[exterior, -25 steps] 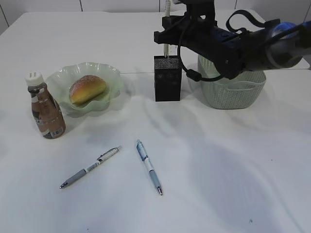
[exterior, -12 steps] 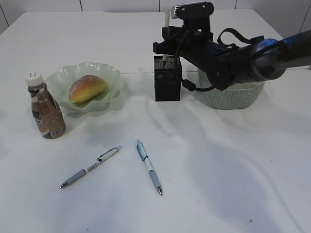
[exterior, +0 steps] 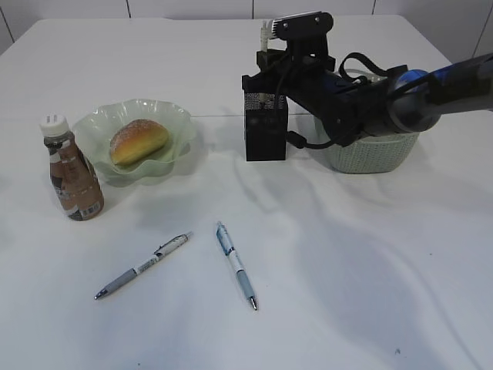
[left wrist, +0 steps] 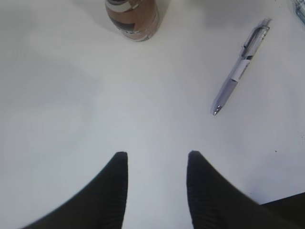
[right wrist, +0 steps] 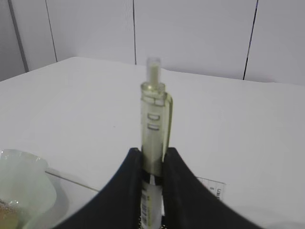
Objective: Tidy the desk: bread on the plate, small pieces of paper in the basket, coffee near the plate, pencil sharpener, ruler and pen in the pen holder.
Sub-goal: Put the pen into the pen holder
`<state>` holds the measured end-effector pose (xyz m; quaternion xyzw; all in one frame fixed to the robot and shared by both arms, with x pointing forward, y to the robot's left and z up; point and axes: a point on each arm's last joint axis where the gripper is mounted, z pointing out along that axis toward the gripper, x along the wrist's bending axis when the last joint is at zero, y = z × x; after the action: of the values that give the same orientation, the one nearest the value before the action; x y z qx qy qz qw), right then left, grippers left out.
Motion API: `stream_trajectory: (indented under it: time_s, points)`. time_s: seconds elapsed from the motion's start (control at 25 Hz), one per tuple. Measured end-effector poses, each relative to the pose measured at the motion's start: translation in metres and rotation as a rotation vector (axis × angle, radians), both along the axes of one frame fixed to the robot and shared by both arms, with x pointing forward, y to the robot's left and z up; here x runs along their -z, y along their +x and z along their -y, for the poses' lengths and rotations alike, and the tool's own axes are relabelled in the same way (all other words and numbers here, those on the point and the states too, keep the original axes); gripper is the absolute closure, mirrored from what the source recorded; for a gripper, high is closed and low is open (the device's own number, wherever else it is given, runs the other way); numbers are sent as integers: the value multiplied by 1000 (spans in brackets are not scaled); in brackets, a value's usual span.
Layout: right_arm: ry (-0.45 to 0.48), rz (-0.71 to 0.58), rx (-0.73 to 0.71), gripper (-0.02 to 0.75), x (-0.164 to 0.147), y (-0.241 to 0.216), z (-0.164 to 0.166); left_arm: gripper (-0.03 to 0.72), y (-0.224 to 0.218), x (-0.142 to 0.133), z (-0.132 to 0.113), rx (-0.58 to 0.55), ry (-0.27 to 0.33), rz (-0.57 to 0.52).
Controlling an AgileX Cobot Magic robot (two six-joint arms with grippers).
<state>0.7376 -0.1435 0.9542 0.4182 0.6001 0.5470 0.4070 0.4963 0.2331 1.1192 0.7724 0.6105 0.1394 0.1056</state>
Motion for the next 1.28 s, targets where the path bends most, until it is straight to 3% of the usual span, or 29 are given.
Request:
stream_trajectory:
  time_s: [0.76,0.84,1.04,1.28]
  points:
    - [-14,-45,3,612,4,0,0,403,2,-1,2,2,-20,18]
    - [-14,-46,3,589,4,0,0,403,2,-1,2,2,-20,18]
    - [-14,-46,3,443,4,0,0,403,2,-1,2,2,-20,18]
    - [-17,-48,3,394,4,0,0,403,2,-1,2,2,-20,18]
